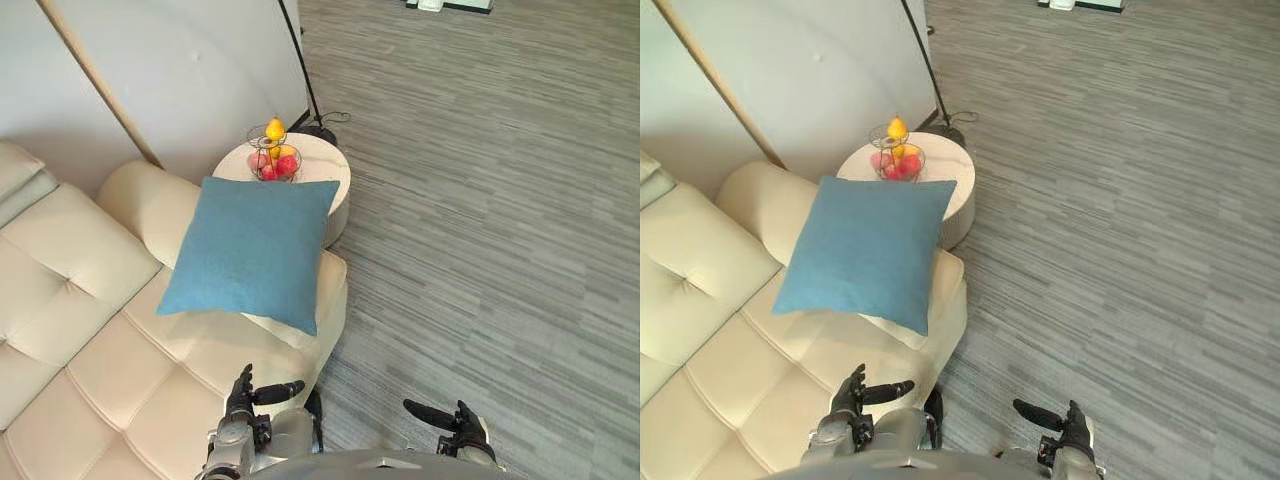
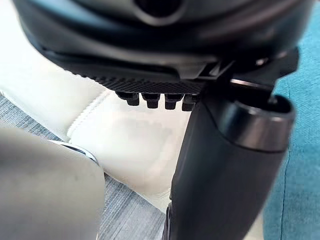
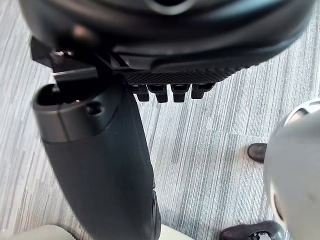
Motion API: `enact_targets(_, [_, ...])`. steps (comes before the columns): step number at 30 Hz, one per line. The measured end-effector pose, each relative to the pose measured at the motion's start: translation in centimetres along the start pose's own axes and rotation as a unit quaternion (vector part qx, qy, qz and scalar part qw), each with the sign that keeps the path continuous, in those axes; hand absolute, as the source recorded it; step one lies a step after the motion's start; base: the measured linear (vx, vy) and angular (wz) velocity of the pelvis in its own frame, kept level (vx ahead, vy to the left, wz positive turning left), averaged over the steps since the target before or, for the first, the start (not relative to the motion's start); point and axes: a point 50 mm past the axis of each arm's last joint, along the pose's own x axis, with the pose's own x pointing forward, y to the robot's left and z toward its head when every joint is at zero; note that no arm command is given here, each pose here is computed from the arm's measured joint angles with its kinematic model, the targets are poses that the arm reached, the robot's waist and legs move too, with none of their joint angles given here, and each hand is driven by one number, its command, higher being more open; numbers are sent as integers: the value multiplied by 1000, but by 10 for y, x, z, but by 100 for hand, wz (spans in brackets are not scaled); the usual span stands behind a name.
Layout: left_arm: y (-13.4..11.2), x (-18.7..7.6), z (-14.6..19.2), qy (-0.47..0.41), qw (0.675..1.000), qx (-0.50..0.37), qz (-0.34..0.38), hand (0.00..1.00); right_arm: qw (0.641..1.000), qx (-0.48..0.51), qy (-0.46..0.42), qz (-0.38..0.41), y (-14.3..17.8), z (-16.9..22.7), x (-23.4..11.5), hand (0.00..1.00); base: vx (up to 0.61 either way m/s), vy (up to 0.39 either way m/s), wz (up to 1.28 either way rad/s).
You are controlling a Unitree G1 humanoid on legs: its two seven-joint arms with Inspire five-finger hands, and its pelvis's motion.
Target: Pick up cushions and gather them together orderly.
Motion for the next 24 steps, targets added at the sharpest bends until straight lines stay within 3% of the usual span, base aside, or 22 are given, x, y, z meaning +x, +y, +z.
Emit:
enact_targets(9, [7, 0, -3, 8, 1000, 6, 5, 100, 1000, 3, 19, 6, 5, -14, -4, 100, 245, 147, 34])
enact_targets(13, [12, 0, -7, 17, 1000, 25, 6, 100, 1000, -2, 13, 7, 1, -16, -6, 100, 273, 90, 113])
enact_targets(20, [11, 2, 0, 6, 1000, 22, 9, 100, 1000, 6, 11, 11, 6, -16, -7, 100, 169, -235, 143])
enact_targets(24, [1, -4, -13, 25, 1000, -8, 10, 100, 1000, 20, 15, -10, -7, -15, -5, 100, 55, -307, 135])
